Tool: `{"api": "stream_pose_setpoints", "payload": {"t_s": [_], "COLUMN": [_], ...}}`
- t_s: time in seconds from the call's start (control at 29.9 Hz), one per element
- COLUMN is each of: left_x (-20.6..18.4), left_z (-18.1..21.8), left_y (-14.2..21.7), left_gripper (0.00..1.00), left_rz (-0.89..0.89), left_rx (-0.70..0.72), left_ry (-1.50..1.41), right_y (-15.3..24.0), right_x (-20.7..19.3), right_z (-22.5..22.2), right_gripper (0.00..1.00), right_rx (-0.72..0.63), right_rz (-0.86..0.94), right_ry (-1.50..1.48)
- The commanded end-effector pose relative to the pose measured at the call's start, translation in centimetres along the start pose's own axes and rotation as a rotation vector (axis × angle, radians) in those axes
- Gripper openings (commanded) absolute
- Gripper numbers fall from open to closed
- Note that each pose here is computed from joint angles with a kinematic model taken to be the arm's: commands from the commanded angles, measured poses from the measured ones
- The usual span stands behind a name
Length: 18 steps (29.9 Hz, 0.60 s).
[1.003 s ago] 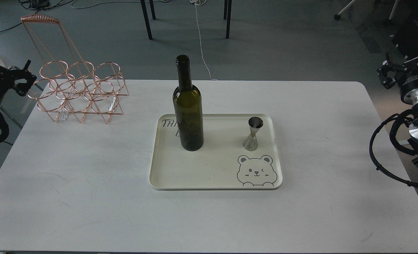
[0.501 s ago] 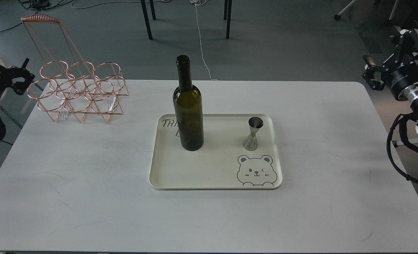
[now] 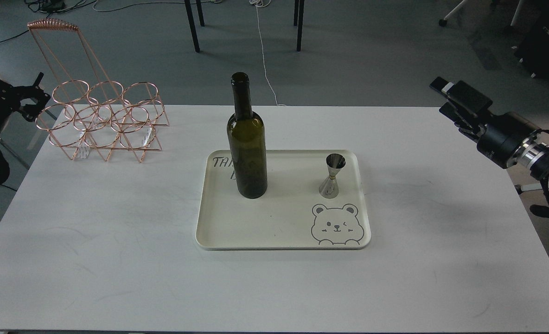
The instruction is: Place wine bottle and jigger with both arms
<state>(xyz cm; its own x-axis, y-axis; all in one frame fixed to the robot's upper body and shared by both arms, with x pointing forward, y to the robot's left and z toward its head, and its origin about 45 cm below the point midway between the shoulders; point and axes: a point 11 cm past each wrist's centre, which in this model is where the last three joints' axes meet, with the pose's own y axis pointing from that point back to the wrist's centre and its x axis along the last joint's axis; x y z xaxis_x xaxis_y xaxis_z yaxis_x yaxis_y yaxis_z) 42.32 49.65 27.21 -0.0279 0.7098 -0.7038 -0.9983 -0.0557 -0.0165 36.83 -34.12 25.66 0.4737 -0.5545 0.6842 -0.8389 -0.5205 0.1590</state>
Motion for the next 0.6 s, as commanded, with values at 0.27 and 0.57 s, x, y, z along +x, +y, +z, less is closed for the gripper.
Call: {"api": "stream_pose_setpoints", "payload": {"t_s": [0.27,0.57], "left_x": [-0.3,-0.1], "left_z": [-0.1,0.5], "left_y": [-0.1,0.0], "left_gripper": [0.98,0.98], "left_rz": [-0.008,-0.003], "left_rx": [0.007,-0.004], "left_ry": [-0.010,-0.023], "right_y": [0.0,-6.1], "right_x": [-11.8,-15.7], "right_z": [4.0,4.4], "right_gripper": [0.91,0.69], "right_rx": [0.113,0.143], "right_rz": [-0.351,-0.363], "right_ry": [0.579,0.676]}}
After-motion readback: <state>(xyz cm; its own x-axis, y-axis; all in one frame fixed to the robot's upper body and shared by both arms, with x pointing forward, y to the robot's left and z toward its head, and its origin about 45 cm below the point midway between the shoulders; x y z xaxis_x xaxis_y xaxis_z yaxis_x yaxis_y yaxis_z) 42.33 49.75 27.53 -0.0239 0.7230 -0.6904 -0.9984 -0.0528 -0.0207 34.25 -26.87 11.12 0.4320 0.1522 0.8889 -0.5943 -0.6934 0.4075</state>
